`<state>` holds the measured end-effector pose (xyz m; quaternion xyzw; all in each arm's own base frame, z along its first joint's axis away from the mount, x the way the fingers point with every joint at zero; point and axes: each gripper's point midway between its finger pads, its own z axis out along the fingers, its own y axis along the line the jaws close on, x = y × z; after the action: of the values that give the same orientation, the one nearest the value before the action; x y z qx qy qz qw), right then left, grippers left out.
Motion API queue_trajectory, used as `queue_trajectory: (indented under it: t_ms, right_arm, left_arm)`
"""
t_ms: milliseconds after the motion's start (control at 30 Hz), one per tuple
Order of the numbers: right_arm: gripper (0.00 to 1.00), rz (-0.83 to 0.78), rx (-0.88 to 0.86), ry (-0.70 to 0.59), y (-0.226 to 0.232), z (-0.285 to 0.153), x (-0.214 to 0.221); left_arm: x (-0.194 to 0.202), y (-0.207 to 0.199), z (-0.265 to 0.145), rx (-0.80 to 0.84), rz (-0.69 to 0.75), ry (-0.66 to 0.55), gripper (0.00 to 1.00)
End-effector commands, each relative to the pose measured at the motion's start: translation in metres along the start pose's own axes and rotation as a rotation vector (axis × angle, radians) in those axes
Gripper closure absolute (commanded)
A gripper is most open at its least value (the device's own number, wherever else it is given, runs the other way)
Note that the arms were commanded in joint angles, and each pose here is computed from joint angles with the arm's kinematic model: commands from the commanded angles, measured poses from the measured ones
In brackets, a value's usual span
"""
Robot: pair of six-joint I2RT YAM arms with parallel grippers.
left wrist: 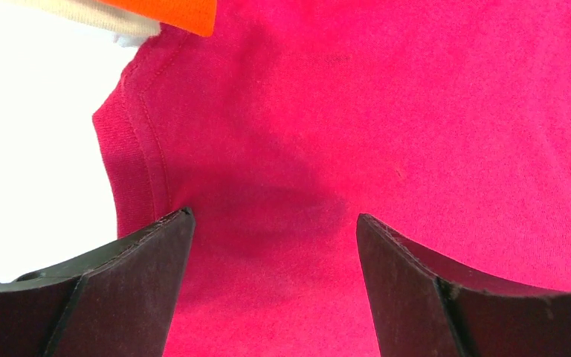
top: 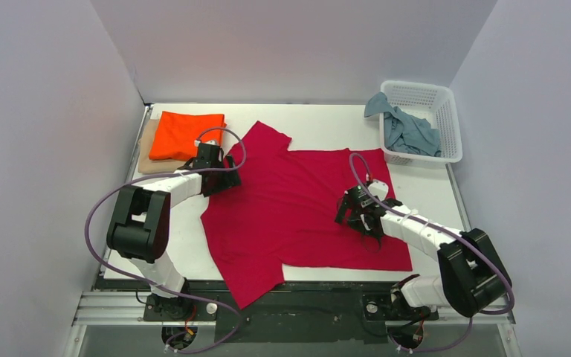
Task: Fold and stack the t-shirts
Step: Flatten out the tshirt, then grab the side of the flattened tshirt closest away from the robot with both arms
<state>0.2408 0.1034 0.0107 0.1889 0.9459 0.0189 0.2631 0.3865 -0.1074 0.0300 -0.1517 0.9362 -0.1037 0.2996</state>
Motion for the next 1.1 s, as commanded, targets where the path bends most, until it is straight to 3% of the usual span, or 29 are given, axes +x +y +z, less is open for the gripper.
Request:
queue_trajectory:
  t_ms: [0,233,367,533,700,733,833,967,1067]
  right_arm:
    - [0.09,-0.047,0.123,0.038,-0.026,-0.019,0.001]
    - [0.02,0.016,0.111,-0.127,-0.025,-0.059,-0.054]
    - [0.0,0.134,0.154,-0.183,-0.059,-0.076,-0.056]
    - [0.0,0.324,0.212,-0.203,-0.11,-0.084,-0.033]
    - [0.0,0.414,0.273,-0.195,-0.138,-0.082,-0.011]
    - [0.0,0.425,0.291,-0.179,-0.142,-0.081,-0.005]
    - [0.02,0.429,0.32,-0.152,-0.148,-0.079,0.003]
    - [0.05,0.436,0.342,-0.14,-0.153,-0.078,0.007]
    - [0.07,0.447,0.349,-0.141,-0.155,-0.077,0.007]
  left_arm:
    - [-0.021,-0.003,-0.016,-0.003,-0.011,-0.061,0.09]
    - [-0.068,-0.019,-0.066,-0.009,-0.019,-0.178,0.09]
    - [-0.057,-0.02,-0.112,-0.063,-0.068,-0.199,0.09]
    - [0.032,-0.02,-0.155,-0.063,-0.099,-0.061,0.09]
    - [0.151,0.017,-0.188,-0.143,0.024,0.164,0.09]
    - [0.162,0.018,-0.196,-0.127,-0.006,0.181,0.11]
    - [0.211,0.026,-0.217,-0.067,0.081,0.298,0.18]
    - [0.259,-0.005,-0.23,0.152,0.137,0.423,0.24]
    - [0.282,-0.009,-0.229,0.176,0.16,0.478,0.32]
